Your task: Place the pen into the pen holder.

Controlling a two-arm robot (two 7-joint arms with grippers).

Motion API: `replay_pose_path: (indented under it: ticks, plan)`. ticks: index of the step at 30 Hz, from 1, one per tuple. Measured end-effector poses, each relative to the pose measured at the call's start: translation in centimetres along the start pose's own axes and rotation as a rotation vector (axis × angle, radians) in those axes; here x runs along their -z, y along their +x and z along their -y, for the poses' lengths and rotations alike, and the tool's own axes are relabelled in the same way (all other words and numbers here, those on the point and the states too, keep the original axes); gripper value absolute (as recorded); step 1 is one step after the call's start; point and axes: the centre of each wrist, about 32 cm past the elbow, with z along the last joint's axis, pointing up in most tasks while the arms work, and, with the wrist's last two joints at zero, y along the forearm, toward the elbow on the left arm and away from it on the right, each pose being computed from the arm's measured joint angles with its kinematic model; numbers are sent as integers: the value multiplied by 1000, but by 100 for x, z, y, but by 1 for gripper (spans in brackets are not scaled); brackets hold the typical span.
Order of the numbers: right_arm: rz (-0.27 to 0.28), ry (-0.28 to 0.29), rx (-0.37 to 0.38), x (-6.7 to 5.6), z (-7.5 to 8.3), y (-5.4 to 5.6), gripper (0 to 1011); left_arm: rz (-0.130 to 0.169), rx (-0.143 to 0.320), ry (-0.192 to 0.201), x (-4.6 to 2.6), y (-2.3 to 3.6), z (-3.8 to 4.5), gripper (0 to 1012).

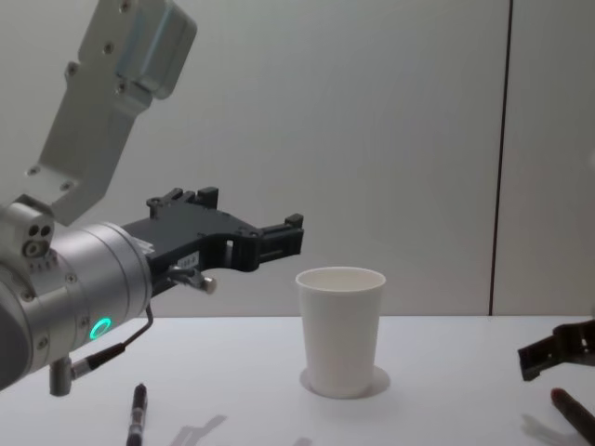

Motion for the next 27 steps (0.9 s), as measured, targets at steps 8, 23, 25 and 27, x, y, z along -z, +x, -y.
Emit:
replay_pose_path:
  ticks: [8, 23, 25, 27]
  plan:
    - [12, -34, -5, -55, -77, -22, 1002, 0, 0, 0, 0, 0, 0, 1004]
    - [24, -86, -6, -99, -230, -21, 1002, 0, 0, 0, 0, 0, 0, 1004]
    - [25, -91, -6, -102, -248, -20, 1002, 0, 0, 0, 0, 0, 0, 1004]
    - [27, -95, -7, -102, -264, -20, 1002, 0, 0, 0, 0, 0, 0, 1004]
